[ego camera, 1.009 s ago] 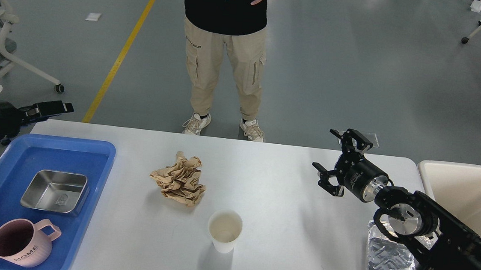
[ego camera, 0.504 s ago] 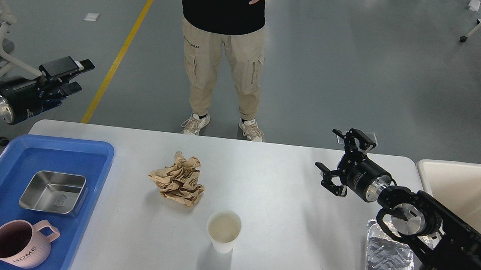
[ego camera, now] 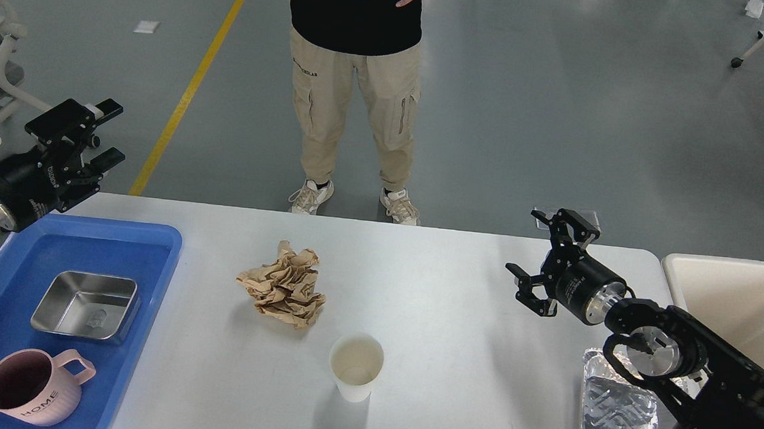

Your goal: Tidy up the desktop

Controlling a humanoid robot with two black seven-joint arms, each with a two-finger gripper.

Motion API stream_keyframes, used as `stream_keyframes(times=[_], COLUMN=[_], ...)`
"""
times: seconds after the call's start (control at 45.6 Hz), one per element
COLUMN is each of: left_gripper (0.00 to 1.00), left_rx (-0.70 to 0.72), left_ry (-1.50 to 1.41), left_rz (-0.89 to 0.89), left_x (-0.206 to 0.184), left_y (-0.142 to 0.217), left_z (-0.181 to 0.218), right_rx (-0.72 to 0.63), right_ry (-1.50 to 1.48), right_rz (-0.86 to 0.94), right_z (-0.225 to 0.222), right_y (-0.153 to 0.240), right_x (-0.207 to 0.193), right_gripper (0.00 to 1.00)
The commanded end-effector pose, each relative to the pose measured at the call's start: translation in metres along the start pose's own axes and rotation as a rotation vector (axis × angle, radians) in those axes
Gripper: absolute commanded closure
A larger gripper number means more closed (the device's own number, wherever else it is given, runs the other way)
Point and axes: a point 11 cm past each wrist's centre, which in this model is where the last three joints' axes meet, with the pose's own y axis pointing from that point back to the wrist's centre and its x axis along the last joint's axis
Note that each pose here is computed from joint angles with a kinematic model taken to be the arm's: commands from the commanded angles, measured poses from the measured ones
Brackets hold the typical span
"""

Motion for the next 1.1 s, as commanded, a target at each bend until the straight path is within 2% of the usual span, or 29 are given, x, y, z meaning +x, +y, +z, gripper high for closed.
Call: stream_keyframes(times=[0.0, 0.307, 0.504, 0.877, 1.074], left_gripper=[0.03, 0.03, 0.03, 0.03, 0.03], left_rx=[-0.028, -0.064, -0.050, -0.049, -0.054], left_ry=[0.077, 0.207, 0.219, 0.208, 0.199], left_rz=[0.036, 0.047, 0.054, 0.054, 0.047], left_x=[-0.007, -0.039, -0.040, -0.038, -0.037], left_y=[0.007, 0.019, 0.034, 0.034, 0.029], left_z=[-0.011, -0.029, -0.034, -0.032, -0.027], right_rx=[0.000, 0.003, 0.014, 0.052, 0.073], right_ry=[0.007, 0.006, 0.014, 0.130, 0.229], right_rz=[0.008, 0.029, 0.038, 0.143, 0.086], right_z=[-0.002, -0.003, -0.011, -0.062, -0.096], right_y=[0.002, 0.003, 0.006, 0.040, 0.059], right_x=[0.004, 0.007, 0.011, 0.053, 0.043], right_gripper=[0.00, 0.00, 0.00, 0.00, 0.00])
